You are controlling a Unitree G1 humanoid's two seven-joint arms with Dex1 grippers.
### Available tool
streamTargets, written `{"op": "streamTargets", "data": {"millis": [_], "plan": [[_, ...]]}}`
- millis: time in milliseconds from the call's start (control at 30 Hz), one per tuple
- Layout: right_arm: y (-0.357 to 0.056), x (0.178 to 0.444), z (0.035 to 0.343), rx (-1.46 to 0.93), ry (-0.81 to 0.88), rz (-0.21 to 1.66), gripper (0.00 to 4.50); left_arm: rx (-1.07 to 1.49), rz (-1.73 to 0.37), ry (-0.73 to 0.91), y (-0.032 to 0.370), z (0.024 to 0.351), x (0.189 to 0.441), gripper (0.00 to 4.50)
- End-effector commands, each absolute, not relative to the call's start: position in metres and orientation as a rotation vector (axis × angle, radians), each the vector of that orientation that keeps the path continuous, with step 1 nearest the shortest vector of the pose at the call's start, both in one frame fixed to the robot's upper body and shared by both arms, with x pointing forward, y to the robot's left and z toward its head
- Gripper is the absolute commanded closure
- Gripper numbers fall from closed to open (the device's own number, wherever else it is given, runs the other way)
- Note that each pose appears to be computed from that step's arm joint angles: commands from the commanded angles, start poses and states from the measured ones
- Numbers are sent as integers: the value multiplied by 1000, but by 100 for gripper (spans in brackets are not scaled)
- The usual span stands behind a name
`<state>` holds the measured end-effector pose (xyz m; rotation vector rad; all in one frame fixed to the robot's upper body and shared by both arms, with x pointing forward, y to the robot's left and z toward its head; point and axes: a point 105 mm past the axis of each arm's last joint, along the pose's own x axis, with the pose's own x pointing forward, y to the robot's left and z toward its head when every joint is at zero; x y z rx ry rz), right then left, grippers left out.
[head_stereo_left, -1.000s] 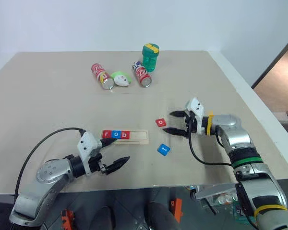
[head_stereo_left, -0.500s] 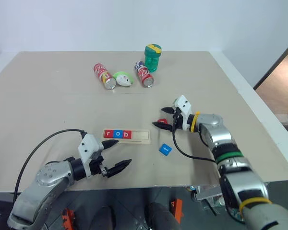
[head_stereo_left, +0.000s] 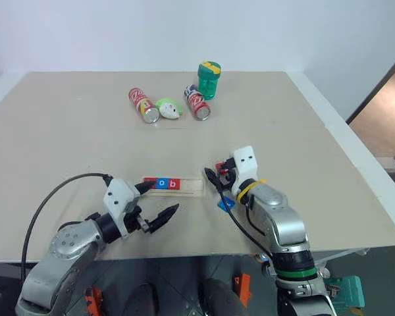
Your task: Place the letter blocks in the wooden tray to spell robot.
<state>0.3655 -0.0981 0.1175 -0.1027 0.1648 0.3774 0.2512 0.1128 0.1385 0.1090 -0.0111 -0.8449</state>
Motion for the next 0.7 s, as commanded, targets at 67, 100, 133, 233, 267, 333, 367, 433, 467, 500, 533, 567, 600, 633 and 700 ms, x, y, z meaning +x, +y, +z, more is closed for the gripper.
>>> {"op": "streamTargets", "data": {"millis": [67, 100, 133, 233, 267, 333, 367, 433, 467, 500, 533, 567, 600, 633, 700], "plan": [[-105, 371, 118, -63, 169, 274, 4, 155, -878, -49, 107, 146, 249, 0], [-105, 373, 117, -59, 172, 267, 4, 156, -879, -48, 107, 145, 250, 0], [-105, 374, 115, -41, 181, 264, 4, 159, -880, -47, 107, 145, 250, 0], [-100, 375, 110, -29, 198, 270, 64, 162, -881, -44, 108, 144, 250, 0], [-99, 375, 109, -32, 205, 273, 78, 163, -881, -43, 108, 144, 250, 0], [-97, 375, 108, -38, 207, 272, 146, 160, -881, -42, 108, 143, 250, 0], [-97, 374, 108, -38, 206, 269, 177, 159, -882, -40, 108, 143, 249, 0], [-97, 371, 109, -47, 204, 267, 246, 156, -883, -35, 108, 141, 248, 0], [-98, 368, 109, -50, 205, 269, 283, 156, -884, -33, 108, 141, 247, 0], [-99, 365, 110, -59, 206, 268, 320, 156, -884, -31, 108, 140, 246, 0], [-101, 361, 111, -68, 205, 268, 329, 155, -884, -27, 109, 139, 246, 0], [-103, 355, 112, -72, 205, 271, 329, 155, -884, -23, 109, 138, 245, 0], [-105, 351, 113, -72, 210, 272, 329, 156, -886, -18, 110, 137, 244, 0], [-109, 345, 115, -78, 211, 270, 329, 156, -886, -14, 110, 136, 243, 0], [-116, 335, 117, -79, 230, 267, 329, 156, -886, -10, 111, 135, 242, 0]]}}
